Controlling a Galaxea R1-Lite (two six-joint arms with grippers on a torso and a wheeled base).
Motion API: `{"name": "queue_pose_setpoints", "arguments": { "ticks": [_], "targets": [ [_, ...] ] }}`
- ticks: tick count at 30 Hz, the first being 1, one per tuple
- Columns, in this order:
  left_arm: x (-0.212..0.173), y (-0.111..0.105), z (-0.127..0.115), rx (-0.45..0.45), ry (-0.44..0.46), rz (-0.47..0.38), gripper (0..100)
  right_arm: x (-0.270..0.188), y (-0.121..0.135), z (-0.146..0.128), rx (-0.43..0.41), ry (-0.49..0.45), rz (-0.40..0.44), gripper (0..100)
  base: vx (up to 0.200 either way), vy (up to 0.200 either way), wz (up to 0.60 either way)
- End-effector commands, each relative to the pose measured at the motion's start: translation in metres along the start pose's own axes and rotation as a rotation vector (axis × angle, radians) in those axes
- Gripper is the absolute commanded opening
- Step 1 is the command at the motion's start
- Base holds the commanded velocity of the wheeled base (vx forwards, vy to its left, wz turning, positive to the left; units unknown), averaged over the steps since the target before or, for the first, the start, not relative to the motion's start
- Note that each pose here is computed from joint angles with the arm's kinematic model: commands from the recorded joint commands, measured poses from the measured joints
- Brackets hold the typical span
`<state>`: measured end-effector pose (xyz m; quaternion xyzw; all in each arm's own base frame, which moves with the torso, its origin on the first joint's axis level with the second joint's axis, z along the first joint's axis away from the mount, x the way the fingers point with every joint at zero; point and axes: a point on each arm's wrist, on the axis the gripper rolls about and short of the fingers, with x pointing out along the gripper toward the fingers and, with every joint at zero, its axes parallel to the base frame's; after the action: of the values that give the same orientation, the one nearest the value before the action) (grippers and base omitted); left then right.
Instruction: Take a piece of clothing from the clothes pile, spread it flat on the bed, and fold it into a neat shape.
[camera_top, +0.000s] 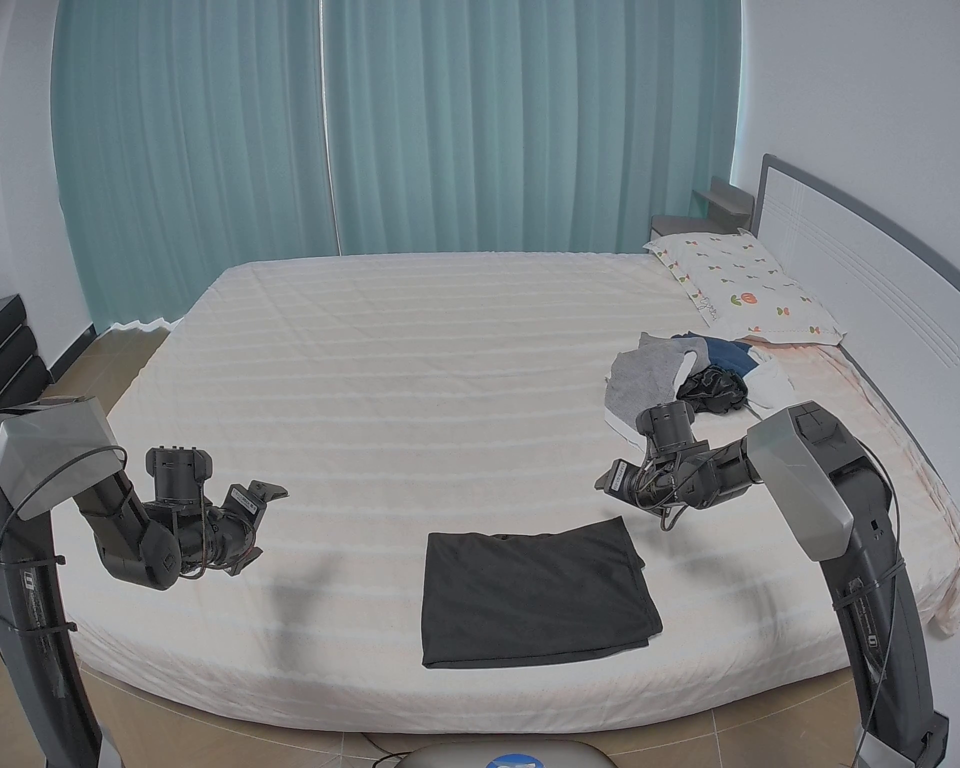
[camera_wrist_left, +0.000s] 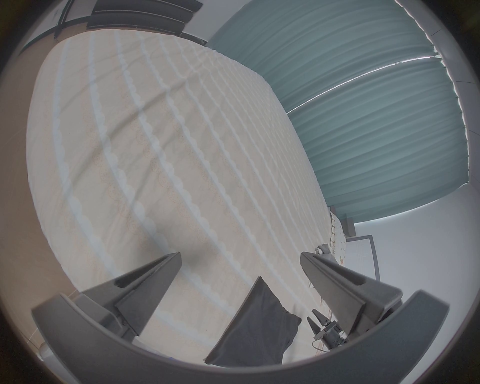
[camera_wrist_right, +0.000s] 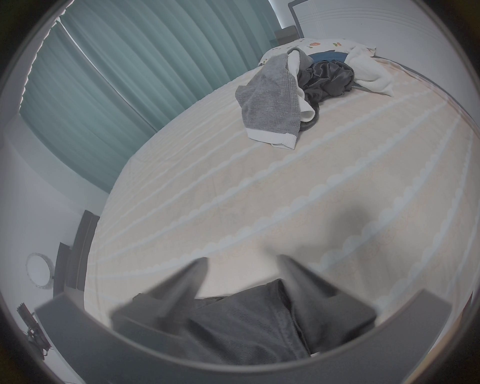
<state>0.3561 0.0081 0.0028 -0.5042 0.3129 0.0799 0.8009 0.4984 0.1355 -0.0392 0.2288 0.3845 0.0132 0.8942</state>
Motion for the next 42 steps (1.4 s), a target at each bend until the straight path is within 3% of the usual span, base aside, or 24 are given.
{"name": "queue_pose_setpoints", "arguments": {
  "ticks": [1,15,16,31,42],
  "targets": [
    [0.0,0.0,0.0,-0.001,-0.004,0.002,100,0.006,-0.009,-0.005,-0.026,0.015,-0.016,100,0.0,0.0,0.0],
    [0.006,0.001,-0.004,0.012,-0.051,-0.01,100,0.026,-0.016,-0.025,-0.034,0.054,-0.022,100,0.0,0.0,0.0],
    [0.006,0.001,-0.004,0.012,-0.051,-0.01,100,0.027,-0.017,-0.026,-0.039,0.05,-0.025,0,0.0,0.0,0.0],
    [0.006,0.001,-0.004,0.012,-0.05,-0.009,100,0.022,-0.011,-0.019,-0.03,0.027,-0.021,0,0.0,0.0,0.0],
    [0.006,0.001,-0.004,0.012,-0.05,-0.009,100,0.019,-0.027,-0.008,-0.005,0.011,-0.067,0,0.0,0.0,0.0]
  ]
}}
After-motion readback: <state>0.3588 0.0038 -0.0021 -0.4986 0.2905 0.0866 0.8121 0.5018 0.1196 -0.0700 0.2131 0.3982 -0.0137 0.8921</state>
